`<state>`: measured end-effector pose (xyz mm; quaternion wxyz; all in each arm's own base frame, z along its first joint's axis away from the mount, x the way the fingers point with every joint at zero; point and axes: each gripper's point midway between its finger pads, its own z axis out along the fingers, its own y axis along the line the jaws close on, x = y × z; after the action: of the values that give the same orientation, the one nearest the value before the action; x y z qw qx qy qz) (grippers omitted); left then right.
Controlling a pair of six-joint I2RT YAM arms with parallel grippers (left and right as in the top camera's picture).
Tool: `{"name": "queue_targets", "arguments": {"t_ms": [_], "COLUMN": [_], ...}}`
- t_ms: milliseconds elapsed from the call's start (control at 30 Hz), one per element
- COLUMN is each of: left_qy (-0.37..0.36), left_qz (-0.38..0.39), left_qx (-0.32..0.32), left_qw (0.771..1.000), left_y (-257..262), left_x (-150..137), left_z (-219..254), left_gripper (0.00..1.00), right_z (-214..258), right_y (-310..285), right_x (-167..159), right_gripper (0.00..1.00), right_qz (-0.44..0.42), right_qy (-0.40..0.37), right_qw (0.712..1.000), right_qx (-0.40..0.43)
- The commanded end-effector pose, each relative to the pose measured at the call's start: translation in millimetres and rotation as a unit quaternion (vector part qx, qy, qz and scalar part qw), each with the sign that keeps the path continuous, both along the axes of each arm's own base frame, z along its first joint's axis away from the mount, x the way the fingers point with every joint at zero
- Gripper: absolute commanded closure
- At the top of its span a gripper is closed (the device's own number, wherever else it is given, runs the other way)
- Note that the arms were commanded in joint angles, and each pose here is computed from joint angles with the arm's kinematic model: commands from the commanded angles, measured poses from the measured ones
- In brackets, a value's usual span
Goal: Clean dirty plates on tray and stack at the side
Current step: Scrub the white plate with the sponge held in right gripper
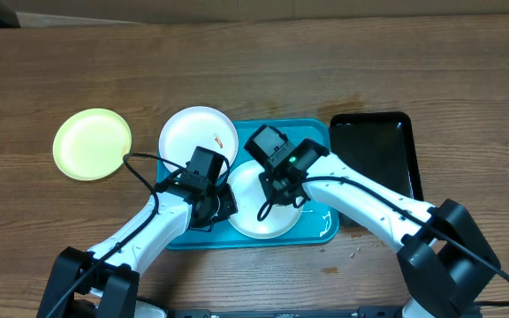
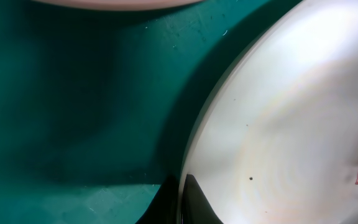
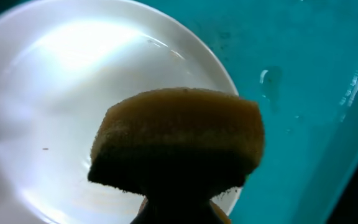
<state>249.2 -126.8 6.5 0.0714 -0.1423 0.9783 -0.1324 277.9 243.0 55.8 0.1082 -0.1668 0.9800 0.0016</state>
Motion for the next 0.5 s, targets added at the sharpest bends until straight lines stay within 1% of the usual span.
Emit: {"name": "queue_targets", "arguments": {"t_ms": [0,267,467], "left_qy": [0.012,0.007,0.007], "left_qz": [0.005,0.006,0.006], "left_qx": [-0.006,-0.004,-0.004], "left_qw": [1.0,1.0,1.0], "left_y": [-3,-2,-3], "left_x": [-4,-2,-2], "left_z": [-3,-3,-3], "left_gripper": [0.96,0.96,0.96], "right_z": [-8,-19,-42], "right_y": [-15,-21,-23], "right_x": [7,7,7], "right_gripper": [0.96,0.96,0.96], "right_qz": [-0.024,-0.025,-0.028], "right_qy": [-0.019,-0.014,0.004], "right_qw": [0.999,0.998,0.997], "right_qx": [-0.038,-0.062,-0.077]}}
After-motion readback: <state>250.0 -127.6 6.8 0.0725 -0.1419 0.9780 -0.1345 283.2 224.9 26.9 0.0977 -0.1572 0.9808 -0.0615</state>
